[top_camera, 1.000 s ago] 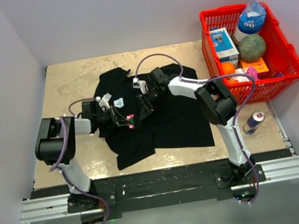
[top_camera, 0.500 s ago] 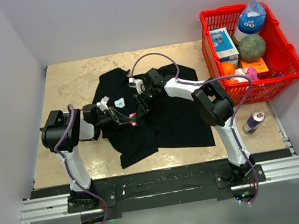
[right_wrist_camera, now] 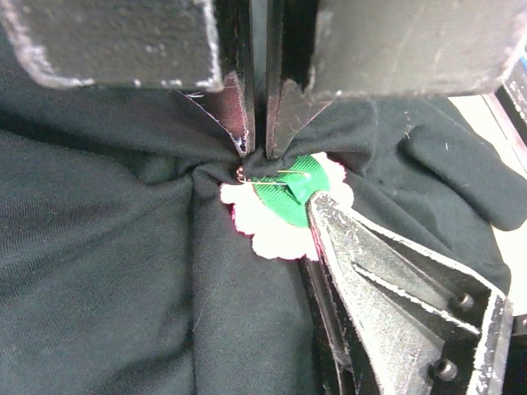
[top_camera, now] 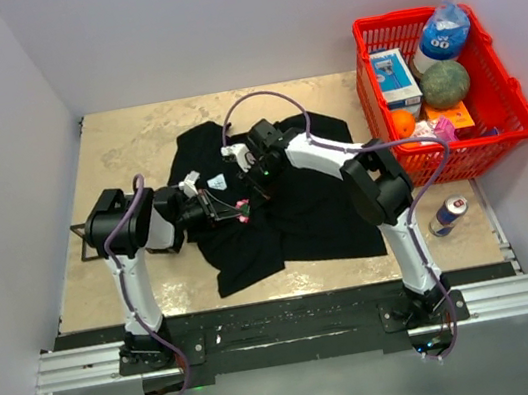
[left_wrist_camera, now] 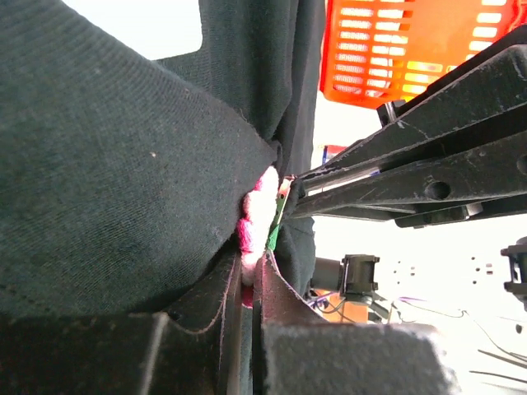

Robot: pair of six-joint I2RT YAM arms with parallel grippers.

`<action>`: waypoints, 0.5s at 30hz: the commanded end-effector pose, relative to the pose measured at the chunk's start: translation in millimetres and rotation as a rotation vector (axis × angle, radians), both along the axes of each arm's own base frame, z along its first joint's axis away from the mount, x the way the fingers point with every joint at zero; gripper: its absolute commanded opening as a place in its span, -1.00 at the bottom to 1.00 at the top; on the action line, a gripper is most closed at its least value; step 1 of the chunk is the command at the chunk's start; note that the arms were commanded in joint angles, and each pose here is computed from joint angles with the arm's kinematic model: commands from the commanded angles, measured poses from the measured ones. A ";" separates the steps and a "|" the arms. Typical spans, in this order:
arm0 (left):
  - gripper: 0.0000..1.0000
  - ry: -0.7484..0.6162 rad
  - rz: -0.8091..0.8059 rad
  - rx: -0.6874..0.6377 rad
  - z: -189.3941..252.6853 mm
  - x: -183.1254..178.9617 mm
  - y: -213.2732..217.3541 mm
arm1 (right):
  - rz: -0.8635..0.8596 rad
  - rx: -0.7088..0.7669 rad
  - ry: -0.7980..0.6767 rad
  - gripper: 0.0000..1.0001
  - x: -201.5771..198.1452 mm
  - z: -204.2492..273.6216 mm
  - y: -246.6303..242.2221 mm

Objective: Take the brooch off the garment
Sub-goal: Remove the brooch from the clothes.

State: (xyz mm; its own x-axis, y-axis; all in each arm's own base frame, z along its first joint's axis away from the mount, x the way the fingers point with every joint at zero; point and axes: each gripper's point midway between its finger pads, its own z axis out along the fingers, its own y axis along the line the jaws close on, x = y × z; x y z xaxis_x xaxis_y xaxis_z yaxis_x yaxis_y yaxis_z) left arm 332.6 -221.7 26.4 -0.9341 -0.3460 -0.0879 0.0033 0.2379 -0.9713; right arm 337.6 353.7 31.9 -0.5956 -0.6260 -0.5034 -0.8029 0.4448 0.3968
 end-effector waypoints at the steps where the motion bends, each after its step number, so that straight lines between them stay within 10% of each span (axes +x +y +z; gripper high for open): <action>1: -1.00 -0.236 0.046 -0.104 59.2 35.5 -34.4 | 0.216 -0.065 0.231 -0.96 -108.7 -26.6 42.1; 15: -1.00 -0.441 0.136 0.099 57.7 94.7 -58.1 | 0.531 0.013 0.197 -1.00 -146.3 11.7 46.5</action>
